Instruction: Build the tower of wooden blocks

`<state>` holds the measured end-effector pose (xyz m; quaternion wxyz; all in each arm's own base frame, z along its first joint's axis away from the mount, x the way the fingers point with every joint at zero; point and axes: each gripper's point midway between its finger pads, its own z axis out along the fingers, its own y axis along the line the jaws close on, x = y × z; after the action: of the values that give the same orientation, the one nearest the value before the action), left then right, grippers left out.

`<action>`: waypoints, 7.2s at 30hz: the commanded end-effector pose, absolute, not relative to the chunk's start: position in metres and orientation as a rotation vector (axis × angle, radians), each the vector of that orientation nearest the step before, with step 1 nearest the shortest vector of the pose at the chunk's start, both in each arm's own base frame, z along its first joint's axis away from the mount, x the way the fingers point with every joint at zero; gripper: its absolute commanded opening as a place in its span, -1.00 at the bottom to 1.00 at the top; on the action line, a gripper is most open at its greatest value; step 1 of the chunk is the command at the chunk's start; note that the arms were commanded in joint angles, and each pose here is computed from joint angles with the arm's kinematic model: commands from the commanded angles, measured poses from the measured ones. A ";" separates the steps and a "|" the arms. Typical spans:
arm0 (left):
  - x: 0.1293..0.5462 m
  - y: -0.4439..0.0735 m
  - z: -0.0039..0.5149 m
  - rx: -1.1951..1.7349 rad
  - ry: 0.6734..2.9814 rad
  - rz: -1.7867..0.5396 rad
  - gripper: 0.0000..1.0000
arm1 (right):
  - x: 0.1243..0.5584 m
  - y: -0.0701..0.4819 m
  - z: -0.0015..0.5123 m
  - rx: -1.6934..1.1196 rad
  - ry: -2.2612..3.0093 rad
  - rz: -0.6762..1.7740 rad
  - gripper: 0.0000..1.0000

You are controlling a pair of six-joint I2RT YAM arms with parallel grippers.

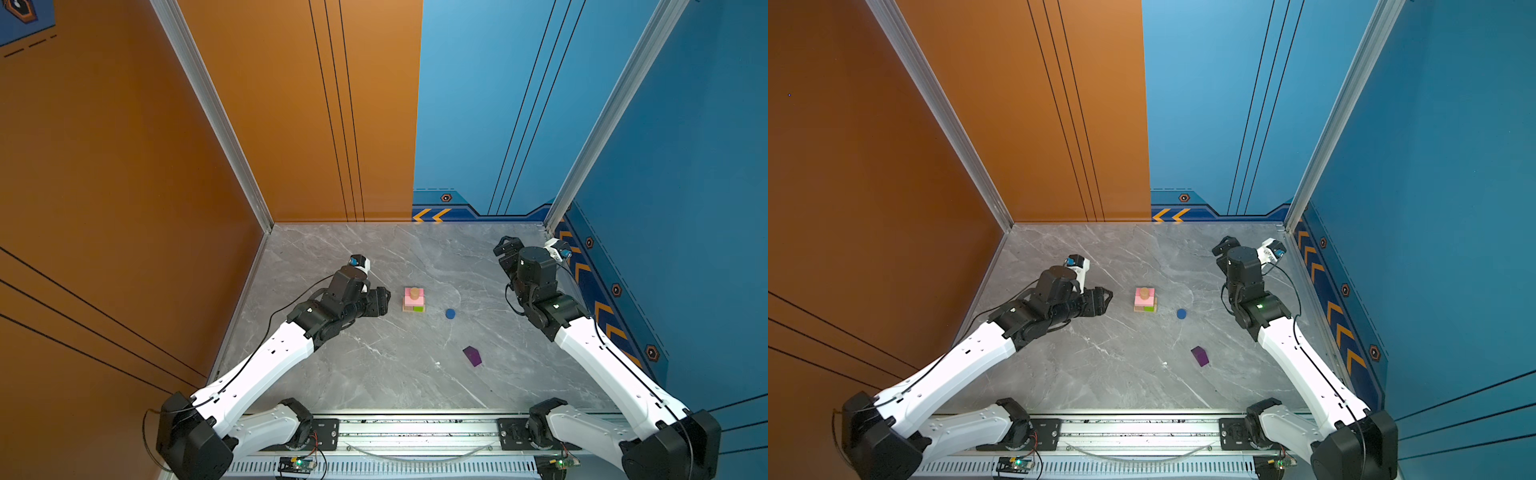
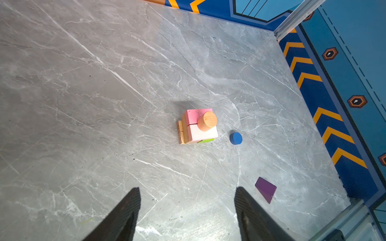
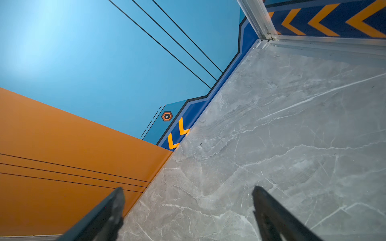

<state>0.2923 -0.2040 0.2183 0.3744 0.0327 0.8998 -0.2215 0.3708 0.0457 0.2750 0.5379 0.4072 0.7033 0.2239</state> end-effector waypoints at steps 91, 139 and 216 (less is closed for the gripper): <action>0.351 -0.420 0.037 0.723 2.752 -0.050 0.09 | 0.355 0.012 0.215 0.907 1.896 0.893 1.00; 0.340 -0.423 0.027 0.767 2.792 -0.075 -0.16 | 0.358 0.013 0.207 0.917 1.921 0.900 1.00; 0.342 -0.339 0.179 0.804 2.623 0.053 -0.35 | 0.359 0.011 0.197 0.941 1.949 0.906 0.99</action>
<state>0.3404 -0.3612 0.1707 0.2007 0.2909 0.9355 -0.0011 0.3581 0.0108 0.1959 0.3864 0.3769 0.7648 0.3518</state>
